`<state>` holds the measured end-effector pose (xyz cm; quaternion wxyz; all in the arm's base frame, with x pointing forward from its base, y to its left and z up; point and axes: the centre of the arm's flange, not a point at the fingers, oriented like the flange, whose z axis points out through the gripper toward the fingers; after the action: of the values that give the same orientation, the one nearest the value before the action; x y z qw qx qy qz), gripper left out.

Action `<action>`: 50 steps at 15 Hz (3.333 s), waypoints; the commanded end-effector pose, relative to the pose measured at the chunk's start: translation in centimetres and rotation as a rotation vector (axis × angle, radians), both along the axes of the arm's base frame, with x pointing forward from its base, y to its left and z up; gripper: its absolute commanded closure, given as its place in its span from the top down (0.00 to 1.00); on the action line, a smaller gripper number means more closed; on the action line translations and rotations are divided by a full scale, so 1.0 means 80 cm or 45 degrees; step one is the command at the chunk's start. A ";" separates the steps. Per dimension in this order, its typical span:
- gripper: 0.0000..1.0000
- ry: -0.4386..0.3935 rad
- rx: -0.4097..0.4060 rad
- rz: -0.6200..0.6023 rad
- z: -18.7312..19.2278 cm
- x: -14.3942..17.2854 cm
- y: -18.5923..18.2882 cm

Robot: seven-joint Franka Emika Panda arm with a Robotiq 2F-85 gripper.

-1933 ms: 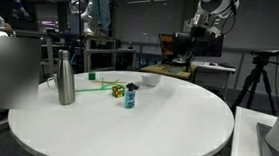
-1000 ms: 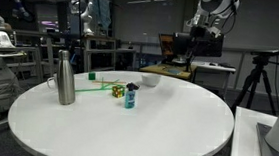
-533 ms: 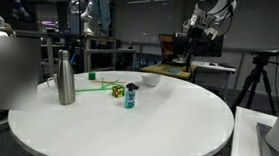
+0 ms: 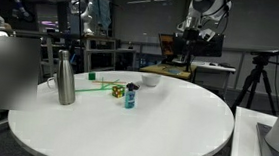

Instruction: Move the blue bottle to the right

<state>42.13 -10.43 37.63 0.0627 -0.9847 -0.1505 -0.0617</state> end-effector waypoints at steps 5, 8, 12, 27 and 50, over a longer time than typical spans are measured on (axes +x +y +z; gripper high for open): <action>1.00 0.135 -0.035 -0.080 -0.041 0.081 0.067; 1.00 0.161 -0.030 -0.228 -0.048 0.106 0.085; 1.00 0.092 0.038 -0.483 -0.054 0.122 0.115; 1.00 -0.005 -0.037 -0.779 -0.127 0.086 0.262; 1.00 -0.052 -0.059 -0.684 -0.146 0.171 0.327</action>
<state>53.95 14.81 26.64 0.0273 -0.9894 0.1119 -0.0879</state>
